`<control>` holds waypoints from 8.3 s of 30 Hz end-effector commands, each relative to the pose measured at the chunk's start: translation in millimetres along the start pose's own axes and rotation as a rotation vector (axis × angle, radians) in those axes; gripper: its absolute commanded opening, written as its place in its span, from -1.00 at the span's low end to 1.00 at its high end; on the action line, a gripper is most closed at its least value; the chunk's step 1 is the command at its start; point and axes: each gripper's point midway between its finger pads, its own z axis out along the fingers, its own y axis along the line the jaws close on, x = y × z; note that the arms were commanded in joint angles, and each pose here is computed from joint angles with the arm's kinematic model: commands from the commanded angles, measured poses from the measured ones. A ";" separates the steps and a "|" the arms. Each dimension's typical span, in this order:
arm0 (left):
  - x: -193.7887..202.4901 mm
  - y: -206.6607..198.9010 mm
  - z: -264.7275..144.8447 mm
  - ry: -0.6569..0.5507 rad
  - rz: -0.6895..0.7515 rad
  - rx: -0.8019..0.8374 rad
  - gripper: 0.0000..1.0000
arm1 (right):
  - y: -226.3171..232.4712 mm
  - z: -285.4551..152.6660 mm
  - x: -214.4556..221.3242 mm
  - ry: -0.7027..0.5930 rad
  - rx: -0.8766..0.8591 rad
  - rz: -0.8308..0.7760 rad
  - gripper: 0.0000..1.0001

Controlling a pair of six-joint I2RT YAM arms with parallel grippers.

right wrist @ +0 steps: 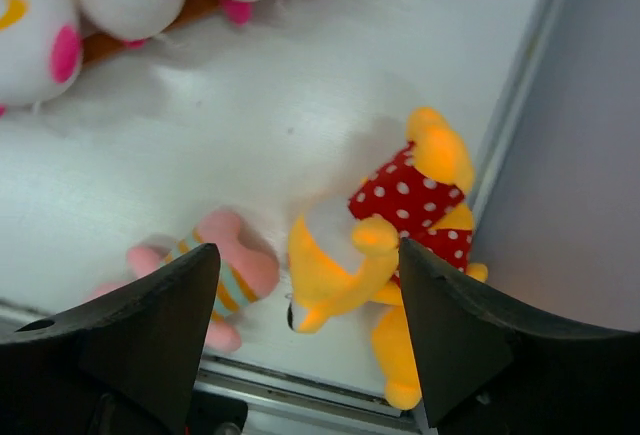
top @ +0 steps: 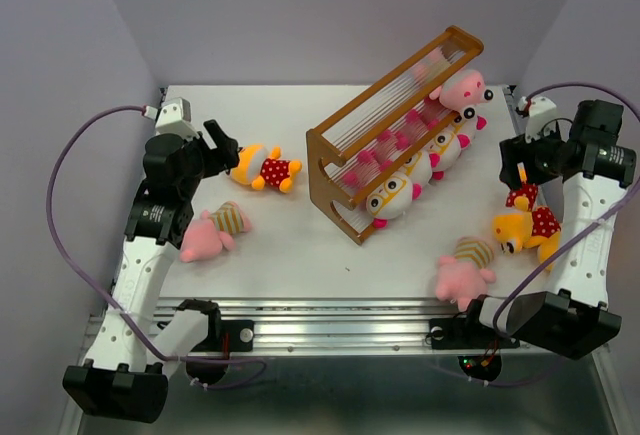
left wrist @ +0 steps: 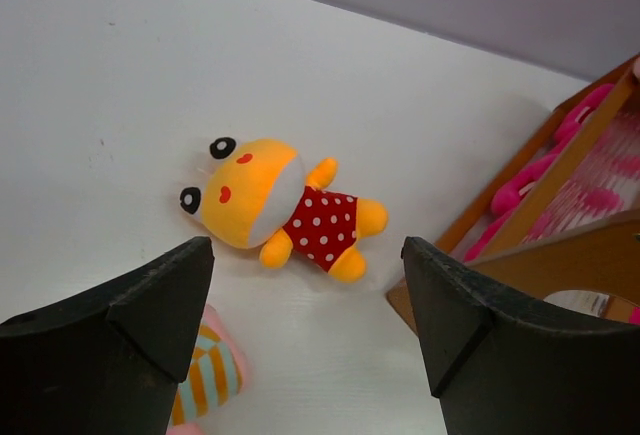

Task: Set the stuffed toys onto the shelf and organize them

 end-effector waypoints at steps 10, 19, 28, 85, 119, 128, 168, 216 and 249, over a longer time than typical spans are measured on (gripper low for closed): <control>-70.8 -86.1 -55.3 -0.178 0.094 0.420 0.84 | 134.1 19.0 88.9 0.164 -0.621 -0.250 0.62; -57.6 -119.9 -59.1 -0.112 0.056 0.529 0.84 | 112.7 69.6 135.5 0.326 -0.440 -0.169 0.59; -46.9 -156.3 -65.3 -0.080 0.067 0.595 0.84 | 103.2 91.5 189.7 0.475 -0.341 -0.147 0.15; -68.7 -375.2 -95.1 0.029 0.121 1.240 0.96 | 261.8 -158.8 -237.5 -1.077 -1.114 -0.326 -0.99; -117.3 -332.8 -76.2 -0.004 -0.188 1.011 0.94 | 266.7 -159.9 -222.2 -1.036 -1.117 -0.395 -0.99; -102.9 -333.1 -78.2 0.080 -0.201 1.028 0.67 | 266.0 -154.1 -225.3 -1.036 -1.104 -0.395 -0.99; -185.1 -214.1 -7.4 -0.113 -1.100 0.449 -1.00 | 309.4 -81.0 -221.3 -0.805 -0.519 -0.672 1.00; -173.9 -116.8 -80.7 -0.400 -0.398 0.375 0.76 | -2.5 -42.0 -184.5 -0.643 -0.292 0.461 -0.99; -125.3 -93.0 -79.5 -0.339 -0.353 0.328 0.78 | 149.7 42.7 -58.0 -0.091 -0.953 0.501 -0.99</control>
